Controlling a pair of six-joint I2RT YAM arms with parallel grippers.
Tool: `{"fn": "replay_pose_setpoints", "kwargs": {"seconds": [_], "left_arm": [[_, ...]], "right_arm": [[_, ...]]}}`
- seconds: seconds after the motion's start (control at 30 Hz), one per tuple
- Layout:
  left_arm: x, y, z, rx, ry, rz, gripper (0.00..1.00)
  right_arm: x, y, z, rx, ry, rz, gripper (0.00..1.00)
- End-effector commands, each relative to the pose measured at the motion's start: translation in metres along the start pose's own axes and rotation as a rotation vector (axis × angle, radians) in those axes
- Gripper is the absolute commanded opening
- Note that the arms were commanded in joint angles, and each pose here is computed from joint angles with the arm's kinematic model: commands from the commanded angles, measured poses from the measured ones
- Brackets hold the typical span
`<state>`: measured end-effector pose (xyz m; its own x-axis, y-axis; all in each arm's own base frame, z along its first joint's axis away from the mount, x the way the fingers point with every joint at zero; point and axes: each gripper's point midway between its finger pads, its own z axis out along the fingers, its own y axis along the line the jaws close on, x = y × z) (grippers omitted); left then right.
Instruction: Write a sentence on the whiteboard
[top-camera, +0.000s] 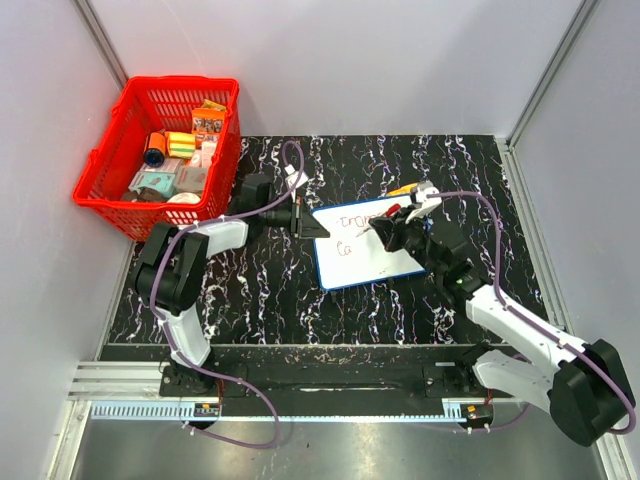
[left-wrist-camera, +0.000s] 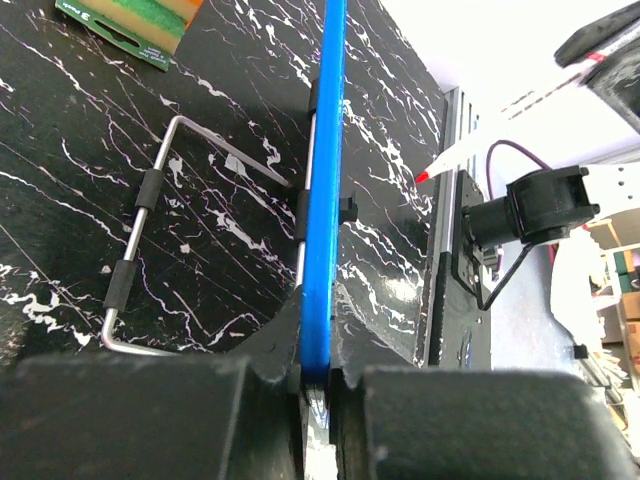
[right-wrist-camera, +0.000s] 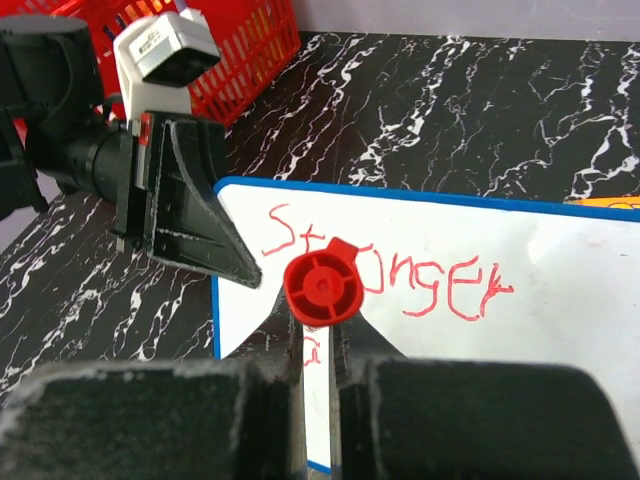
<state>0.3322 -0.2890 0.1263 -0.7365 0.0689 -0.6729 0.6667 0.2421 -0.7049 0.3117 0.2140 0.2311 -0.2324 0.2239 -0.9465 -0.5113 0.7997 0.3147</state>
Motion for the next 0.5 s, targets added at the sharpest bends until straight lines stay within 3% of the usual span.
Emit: {"fn": "replay_pose_setpoints", "kwargs": {"seconds": [0.0, 0.17, 0.47], "left_arm": [[0.011, 0.032, -0.016, -0.137, 0.04, 0.123, 0.0], [0.014, 0.036, -0.023, -0.152, 0.036, 0.1, 0.0], [0.016, 0.051, -0.033, -0.2, 0.032, 0.066, 0.0]], "right_arm": [[-0.017, 0.018, -0.002, -0.023, -0.085, -0.07, 0.0], [-0.006, 0.035, 0.001, 0.024, -0.1, -0.187, 0.0], [0.007, 0.034, 0.0, 0.07, -0.124, -0.21, 0.0]]}}
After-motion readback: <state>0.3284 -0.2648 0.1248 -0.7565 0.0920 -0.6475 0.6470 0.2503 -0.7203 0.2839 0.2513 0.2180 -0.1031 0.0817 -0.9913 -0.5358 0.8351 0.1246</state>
